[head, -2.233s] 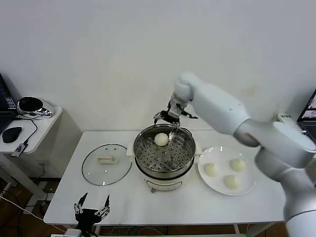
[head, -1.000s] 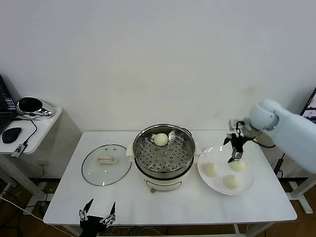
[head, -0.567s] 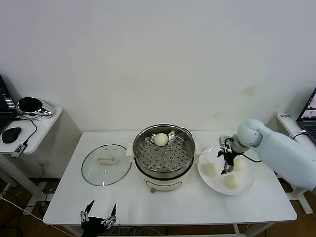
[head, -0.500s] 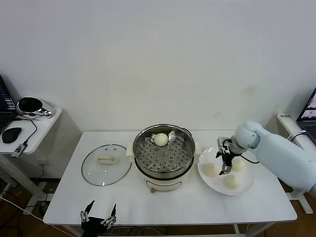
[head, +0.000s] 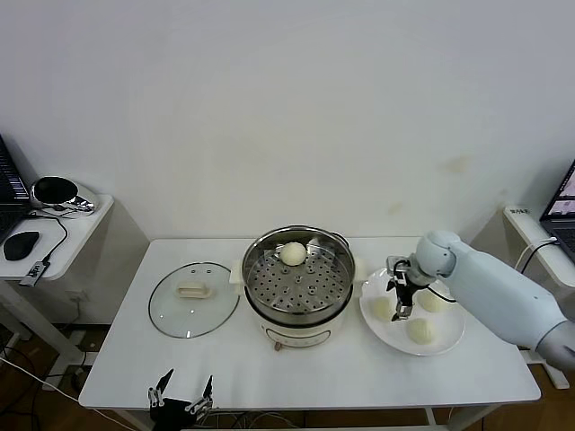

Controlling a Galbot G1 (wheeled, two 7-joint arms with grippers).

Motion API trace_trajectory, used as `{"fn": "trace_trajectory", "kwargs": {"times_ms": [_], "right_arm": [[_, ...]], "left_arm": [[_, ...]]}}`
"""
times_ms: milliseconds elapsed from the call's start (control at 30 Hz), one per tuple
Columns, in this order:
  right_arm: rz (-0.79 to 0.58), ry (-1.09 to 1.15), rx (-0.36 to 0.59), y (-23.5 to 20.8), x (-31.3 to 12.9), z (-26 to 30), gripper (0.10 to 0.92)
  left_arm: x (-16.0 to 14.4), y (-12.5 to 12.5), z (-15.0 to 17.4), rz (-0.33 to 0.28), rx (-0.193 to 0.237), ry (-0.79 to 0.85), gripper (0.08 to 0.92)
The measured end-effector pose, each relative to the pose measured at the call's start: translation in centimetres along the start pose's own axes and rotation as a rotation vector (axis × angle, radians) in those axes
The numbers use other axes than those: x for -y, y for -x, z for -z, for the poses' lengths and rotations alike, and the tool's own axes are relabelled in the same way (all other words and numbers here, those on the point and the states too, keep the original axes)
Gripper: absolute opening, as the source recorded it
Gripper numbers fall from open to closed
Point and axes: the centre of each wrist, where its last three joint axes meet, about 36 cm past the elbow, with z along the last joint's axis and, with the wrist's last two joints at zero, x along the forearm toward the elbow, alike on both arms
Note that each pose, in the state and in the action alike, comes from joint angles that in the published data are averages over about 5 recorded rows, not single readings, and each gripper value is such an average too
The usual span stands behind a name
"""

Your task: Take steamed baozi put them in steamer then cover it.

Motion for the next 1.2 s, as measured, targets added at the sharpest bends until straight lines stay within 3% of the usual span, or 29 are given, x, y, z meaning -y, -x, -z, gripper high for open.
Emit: {"fn": "trace_trajectory", "kwargs": {"times_ms": [867,1200], "right_arm": [[0.007,0.002,0.002,1.2,0.2,0.3,0.815],[0.007,0.008,0.012,1.1,0.2,0.3,0.559]], "left_arm": [[0.1,0.0,-0.5,0.003,-0.015,-0.005,0.823],[0.3,0.0,-0.4,0.003,-0.013,-0.011,0.823]]}}
